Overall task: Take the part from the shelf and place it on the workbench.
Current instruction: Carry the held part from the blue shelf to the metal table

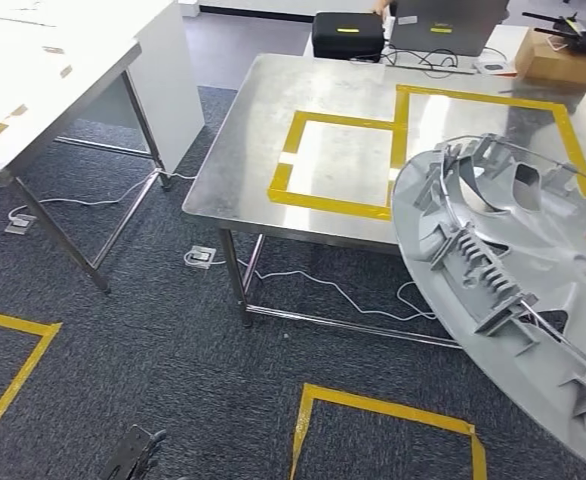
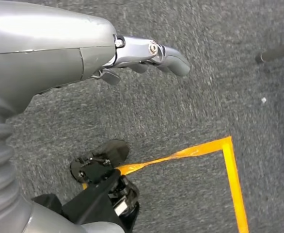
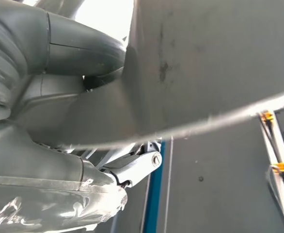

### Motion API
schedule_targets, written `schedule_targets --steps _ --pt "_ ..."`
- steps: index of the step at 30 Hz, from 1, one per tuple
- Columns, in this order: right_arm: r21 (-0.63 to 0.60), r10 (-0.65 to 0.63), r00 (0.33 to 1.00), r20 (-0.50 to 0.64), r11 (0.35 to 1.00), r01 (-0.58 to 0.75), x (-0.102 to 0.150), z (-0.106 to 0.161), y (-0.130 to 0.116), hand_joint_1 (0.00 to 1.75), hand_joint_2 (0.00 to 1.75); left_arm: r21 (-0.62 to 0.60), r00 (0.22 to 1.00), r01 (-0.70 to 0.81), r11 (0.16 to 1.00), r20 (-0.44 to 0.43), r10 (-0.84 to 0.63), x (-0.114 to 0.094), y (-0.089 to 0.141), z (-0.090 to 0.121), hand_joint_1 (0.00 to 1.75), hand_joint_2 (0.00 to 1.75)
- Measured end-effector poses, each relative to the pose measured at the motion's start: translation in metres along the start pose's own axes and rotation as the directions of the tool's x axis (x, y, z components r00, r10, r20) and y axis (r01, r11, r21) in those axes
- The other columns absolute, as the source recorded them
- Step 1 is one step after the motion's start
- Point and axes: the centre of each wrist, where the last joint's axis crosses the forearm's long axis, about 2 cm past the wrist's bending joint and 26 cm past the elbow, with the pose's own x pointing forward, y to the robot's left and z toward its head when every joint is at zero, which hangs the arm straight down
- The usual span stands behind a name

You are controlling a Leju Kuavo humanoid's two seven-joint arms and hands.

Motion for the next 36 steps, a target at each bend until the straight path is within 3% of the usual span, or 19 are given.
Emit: schedule_targets --steps 14,24,29,36 --pt "-0.003 0.003 1.000 -0.005 1.000 -0.003 -0.001 0.000 -0.001 1.75 1.75 0.004 1.000 0.006 1.000 0.016 -0.006 0.005 0.003 -0.004 0.00 1.75" --pt "0.000 0.001 1.000 -0.017 1.000 -0.001 -0.001 0.001 0.000 1.75 1.75 0.006 1.000 0.006 1.000 -0.024 -0.005 -0.010 0.003 0.008 0.00 1.75" --pt "0.025 0.005 0.998 -0.057 1.000 -0.003 -0.001 0.004 -0.002 1.75 1.75 0.034 1.000 0.005 0.999 -0.006 -0.004 0.003 0.007 -0.002 0.00 1.75" --pt "0.079 0.032 0.996 -0.087 0.997 -0.025 0.000 0.008 -0.004 1.75 1.75 0.044 1.000 -0.012 0.999 -0.027 0.013 -0.003 0.003 0.002 0.00 1.75"
